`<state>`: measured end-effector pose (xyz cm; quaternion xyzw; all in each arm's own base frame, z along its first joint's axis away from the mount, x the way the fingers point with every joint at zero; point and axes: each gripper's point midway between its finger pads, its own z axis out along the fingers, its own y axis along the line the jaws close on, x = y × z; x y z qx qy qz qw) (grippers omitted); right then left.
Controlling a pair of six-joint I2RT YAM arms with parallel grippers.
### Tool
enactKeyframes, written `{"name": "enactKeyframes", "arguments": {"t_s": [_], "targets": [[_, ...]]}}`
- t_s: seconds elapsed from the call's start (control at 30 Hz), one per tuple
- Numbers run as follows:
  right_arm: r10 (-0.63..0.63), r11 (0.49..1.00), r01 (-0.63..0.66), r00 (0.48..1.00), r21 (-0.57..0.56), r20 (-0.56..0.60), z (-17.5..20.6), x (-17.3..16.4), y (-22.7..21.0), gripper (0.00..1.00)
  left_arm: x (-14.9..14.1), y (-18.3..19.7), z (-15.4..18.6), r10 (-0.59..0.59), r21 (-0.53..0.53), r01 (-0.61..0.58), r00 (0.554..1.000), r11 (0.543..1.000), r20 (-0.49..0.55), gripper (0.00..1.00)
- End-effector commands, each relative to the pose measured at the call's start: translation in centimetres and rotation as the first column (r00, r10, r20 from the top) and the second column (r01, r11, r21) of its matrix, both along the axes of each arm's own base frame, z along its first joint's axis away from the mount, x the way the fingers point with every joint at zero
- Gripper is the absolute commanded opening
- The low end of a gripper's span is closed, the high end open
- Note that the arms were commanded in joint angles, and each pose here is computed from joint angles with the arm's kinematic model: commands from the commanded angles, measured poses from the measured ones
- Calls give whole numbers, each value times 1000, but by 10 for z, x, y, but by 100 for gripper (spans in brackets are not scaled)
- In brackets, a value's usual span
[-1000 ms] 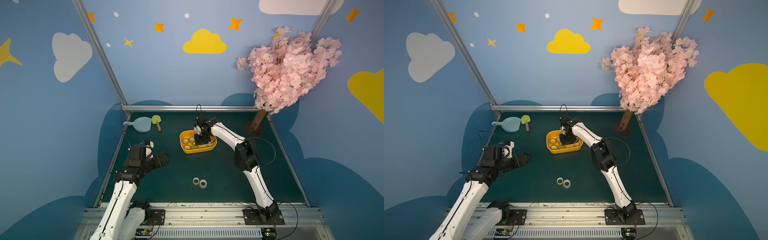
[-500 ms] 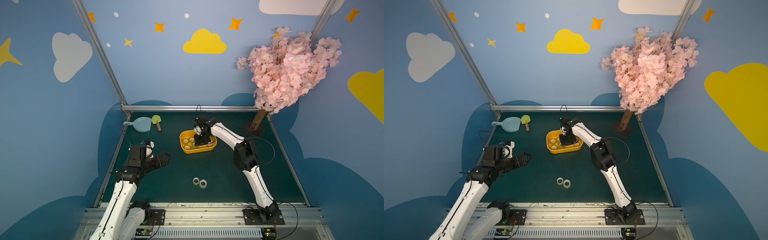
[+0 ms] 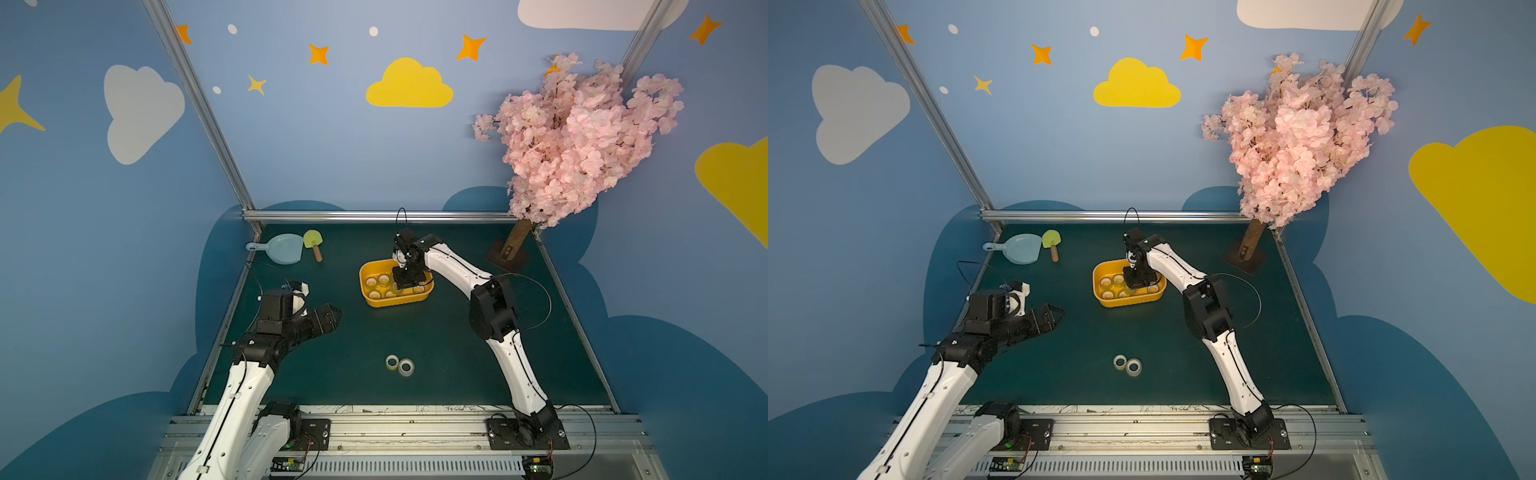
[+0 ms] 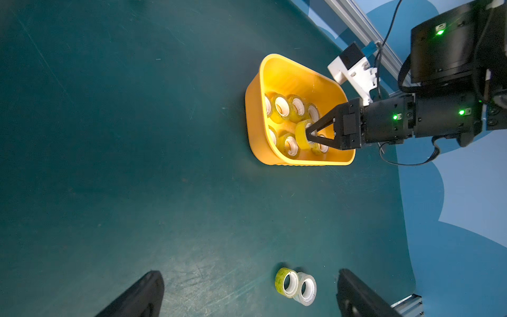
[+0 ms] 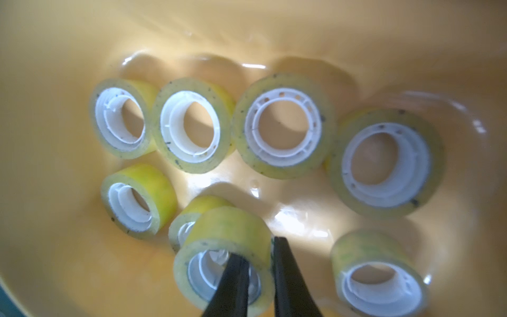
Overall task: Put the transparent tape into the storage box
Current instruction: Place the tape in the storage box, then pick up the tape at the center of the board.
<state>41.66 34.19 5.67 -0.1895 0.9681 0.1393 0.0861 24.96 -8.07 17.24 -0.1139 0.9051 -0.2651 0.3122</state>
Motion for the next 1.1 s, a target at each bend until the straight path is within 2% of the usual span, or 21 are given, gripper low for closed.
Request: {"name": "enactKeyframes", "arguments": {"t_s": [0.0,0.07,0.3,0.57,0.77,0.97,1.07], "targets": [[-10,1000,10,999,-2,45,31,5,-16,3,0,-1,5,-6,3,6,1000,1000,15,100],[-17,1000,17,999,-9,40,30,7,-21,5,0,-1,5,-6,3,6,1000,1000,15,100],[-15,999,16,1000,-42,13,18,3,-29,25,0,-1,4,-9,4,9,1000,1000,13,100],[-33,992,39,998,-122,46,22,5,-46,35,0,-2,4,-9,3,9,1000,1000,11,100],[-21,991,29,998,-128,63,33,2,-50,35,0,-2,4,-11,3,11,1000,1000,14,100],[-10,991,13,1000,-132,18,16,-7,-43,30,0,-2,4,-10,4,10,1000,1000,12,100],[8,994,-4,999,-114,38,20,-12,-32,30,0,-1,3,-9,5,9,1000,1000,10,100]]}}
